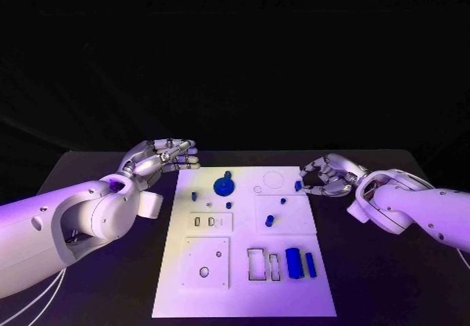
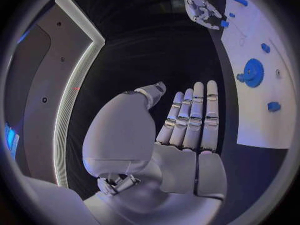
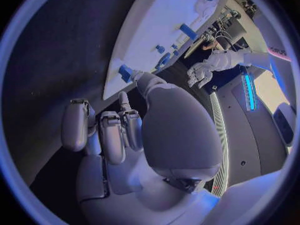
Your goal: Assemble the parts on the task board
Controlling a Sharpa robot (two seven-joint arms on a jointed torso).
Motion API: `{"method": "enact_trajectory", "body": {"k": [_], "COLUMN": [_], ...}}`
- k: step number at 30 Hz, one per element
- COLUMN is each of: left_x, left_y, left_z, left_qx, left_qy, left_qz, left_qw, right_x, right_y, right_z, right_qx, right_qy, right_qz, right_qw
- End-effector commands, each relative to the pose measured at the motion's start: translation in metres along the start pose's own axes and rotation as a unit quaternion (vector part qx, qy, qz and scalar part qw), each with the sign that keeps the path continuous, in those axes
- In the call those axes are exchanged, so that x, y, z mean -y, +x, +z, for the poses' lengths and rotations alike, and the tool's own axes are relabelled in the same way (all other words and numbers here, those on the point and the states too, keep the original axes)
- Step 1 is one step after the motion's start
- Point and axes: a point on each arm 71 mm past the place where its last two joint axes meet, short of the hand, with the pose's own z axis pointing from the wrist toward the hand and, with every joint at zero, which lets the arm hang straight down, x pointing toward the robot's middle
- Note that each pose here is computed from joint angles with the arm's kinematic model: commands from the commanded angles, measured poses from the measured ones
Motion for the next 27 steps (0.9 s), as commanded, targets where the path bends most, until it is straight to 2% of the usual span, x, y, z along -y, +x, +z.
{"method": "enact_trajectory", "body": {"k": [1, 18, 27], "left_x": [0.0011, 0.0011, 0.0009], "left_y": [0.0016, 0.0004, 0.0004], "left_z": [0.0001, 0.0, 0.0001], "left_qx": [-0.009, -0.008, -0.008], "left_qy": [0.007, 0.006, 0.006], "left_qz": [-0.004, -0.004, -0.004], "left_qw": [1.0, 1.0, 1.0], "right_x": [-0.001, -0.002, -0.001], "right_y": [0.004, 0.014, 0.015], "right_z": [0.001, 0.006, 0.007], "right_qx": [-0.01, -0.016, -0.013], "right_qy": [-0.008, -0.006, -0.005], "right_qz": [-0.011, -0.011, -0.011], "right_qw": [1.0, 1.0, 1.0]}}
